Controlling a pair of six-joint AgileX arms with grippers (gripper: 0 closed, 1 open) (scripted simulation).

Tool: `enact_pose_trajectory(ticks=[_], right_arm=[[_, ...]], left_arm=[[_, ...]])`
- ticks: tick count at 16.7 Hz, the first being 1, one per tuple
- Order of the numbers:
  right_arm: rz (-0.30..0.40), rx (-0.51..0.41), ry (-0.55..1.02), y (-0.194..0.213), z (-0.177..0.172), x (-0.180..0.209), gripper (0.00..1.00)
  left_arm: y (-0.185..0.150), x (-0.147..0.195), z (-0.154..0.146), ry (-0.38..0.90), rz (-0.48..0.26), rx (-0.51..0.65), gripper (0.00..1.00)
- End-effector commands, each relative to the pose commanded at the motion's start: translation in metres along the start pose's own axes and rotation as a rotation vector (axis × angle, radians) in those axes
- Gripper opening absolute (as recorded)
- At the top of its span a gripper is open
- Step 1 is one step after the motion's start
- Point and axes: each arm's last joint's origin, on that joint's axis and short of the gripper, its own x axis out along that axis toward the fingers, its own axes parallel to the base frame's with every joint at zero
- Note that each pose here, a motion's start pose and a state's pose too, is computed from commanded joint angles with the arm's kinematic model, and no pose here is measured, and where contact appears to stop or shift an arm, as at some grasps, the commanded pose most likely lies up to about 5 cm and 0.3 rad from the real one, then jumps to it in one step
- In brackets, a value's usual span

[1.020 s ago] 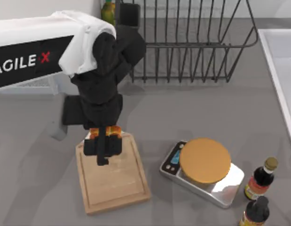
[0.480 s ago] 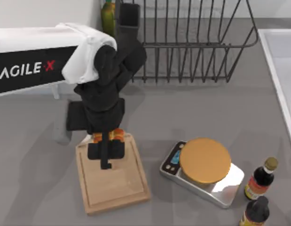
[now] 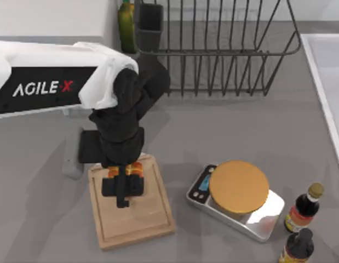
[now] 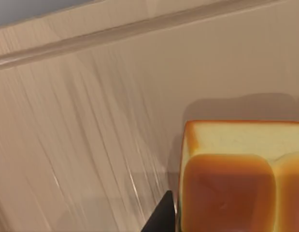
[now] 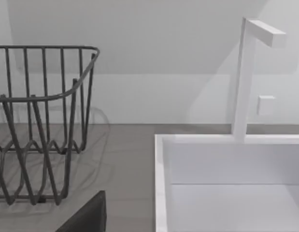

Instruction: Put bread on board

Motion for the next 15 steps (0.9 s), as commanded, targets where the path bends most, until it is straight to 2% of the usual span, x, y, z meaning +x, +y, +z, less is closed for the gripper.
enact_pose_trajectory(ticks=[2,15], right_arm=[[0.000,0.000,0.000,0.0000,0.0000,0.0000,1.00],[0.000,0.000,0.000,0.0000,0.0000,0.0000,1.00]], left_arm=[[0.0000,0.0000,0.0000,0.000,0.000,0.000,0.00],[0.0000,0.0000,0.0000,0.000,0.000,0.000,0.98]])
